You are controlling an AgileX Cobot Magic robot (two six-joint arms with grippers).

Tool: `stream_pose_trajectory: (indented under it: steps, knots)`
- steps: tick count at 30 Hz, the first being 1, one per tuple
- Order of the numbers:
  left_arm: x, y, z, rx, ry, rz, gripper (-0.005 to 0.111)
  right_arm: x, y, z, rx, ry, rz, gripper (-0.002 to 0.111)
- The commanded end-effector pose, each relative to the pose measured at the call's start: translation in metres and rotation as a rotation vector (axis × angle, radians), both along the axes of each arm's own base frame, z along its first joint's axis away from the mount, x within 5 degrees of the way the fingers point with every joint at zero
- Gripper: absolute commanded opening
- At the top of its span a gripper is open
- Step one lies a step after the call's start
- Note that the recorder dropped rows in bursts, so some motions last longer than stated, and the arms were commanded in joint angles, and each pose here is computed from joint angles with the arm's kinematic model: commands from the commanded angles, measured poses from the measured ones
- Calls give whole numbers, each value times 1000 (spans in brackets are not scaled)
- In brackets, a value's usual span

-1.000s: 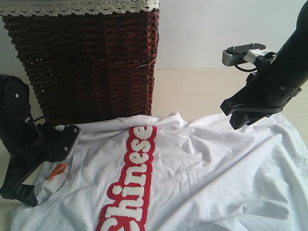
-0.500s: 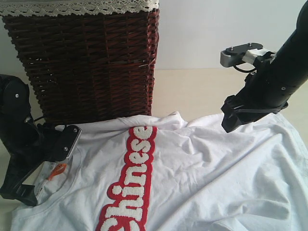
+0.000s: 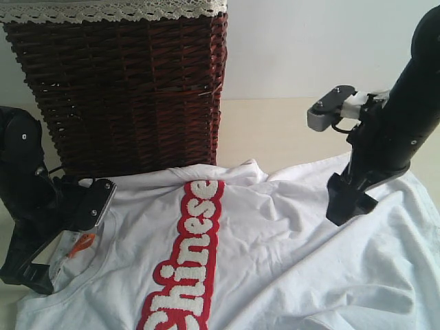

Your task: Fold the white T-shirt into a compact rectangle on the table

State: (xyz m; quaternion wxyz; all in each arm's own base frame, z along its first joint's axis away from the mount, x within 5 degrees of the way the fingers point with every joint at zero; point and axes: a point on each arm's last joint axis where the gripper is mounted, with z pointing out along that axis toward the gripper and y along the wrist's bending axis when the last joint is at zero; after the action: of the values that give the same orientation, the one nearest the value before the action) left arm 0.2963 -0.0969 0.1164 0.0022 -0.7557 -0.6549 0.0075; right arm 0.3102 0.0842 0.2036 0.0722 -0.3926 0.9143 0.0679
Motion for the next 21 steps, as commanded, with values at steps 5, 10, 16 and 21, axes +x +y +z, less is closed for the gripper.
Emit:
stream_pose_trajectory:
  steps: [5, 10, 16, 21]
  knots:
    - [1, 1, -2, 5, 11, 6, 105, 2, -26, -9, -319, 3, 422, 105]
    - [1, 1, -2, 5, 11, 6, 105, -4, -62, -13, -287, 94, 520, 105]
    - [1, 1, -2, 4, 9, 6, 105, -10, -104, -43, -269, 27, 448, 105]
    - [1, 1, -2, 4, 7, 6, 105, -8, -106, -54, -279, 50, 574, 105]
